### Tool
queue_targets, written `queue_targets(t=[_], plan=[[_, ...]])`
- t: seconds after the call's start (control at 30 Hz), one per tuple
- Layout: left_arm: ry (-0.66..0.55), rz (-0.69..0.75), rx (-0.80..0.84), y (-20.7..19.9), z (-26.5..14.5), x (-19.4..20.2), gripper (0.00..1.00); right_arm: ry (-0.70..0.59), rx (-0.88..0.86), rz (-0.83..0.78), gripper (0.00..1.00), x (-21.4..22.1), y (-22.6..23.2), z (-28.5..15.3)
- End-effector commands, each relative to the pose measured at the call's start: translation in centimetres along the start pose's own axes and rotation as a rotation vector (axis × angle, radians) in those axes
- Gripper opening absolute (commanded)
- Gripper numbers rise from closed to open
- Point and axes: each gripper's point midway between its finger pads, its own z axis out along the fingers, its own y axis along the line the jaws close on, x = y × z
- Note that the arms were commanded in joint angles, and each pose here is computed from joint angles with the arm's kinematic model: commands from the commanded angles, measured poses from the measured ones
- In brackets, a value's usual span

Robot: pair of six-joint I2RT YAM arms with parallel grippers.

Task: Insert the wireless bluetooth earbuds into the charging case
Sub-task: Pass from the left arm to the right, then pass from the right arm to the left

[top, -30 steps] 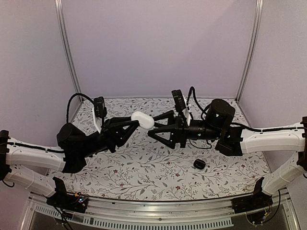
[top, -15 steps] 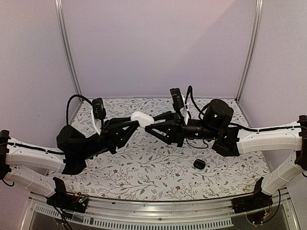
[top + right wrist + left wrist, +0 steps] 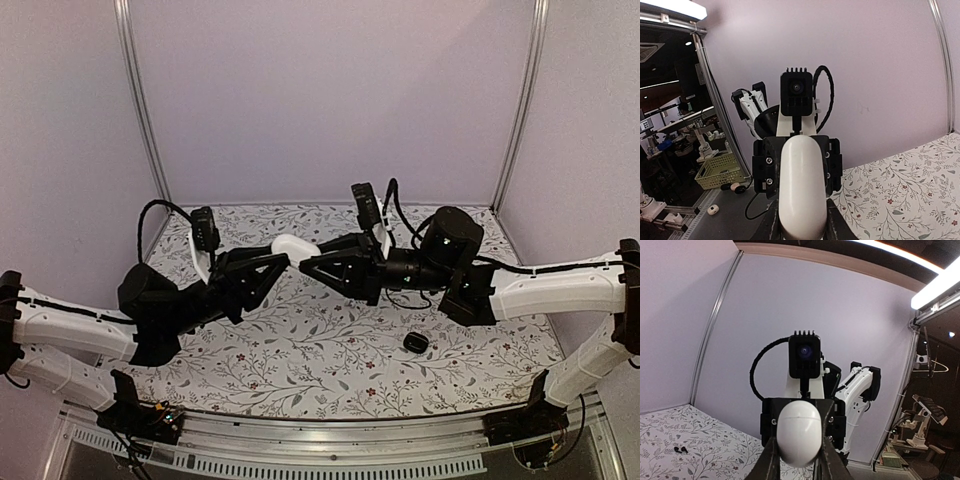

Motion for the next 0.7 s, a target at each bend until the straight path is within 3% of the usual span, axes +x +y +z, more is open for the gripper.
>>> queue_targets(t=[0.0, 0.13, 0.23, 0.43, 0.67], plan=[[0.017, 0.000, -0.021, 0.1, -0.5, 0.7, 0.16, -0.021, -0.042, -0.022, 0.18, -1.1, 1.1, 0.2], [0.101, 0.019, -0.093, 1.1, -0.9, 1.6, 0.48, 0.009, -0.007, -0.022, 0.14, -0.6, 0.5, -0.7], [0.171, 0.058, -0.184, 2.2, -1.4, 1.6, 0.57, 0.046, 0.028, -0.034, 0.10, -0.3, 0.1, -1.3], [0.284, 0.170, -0.283, 3.1, -2.3, 1.0, 0.66, 0.211, 0.072, -0.078, 0.08, 1.9, -0.4, -1.9], [0.551, 0.244, -0.156, 0.9, -2.1, 2.9, 0.66, 0.426, 0.076, -0.148, 0.05, 4.2, -0.8, -2.4]])
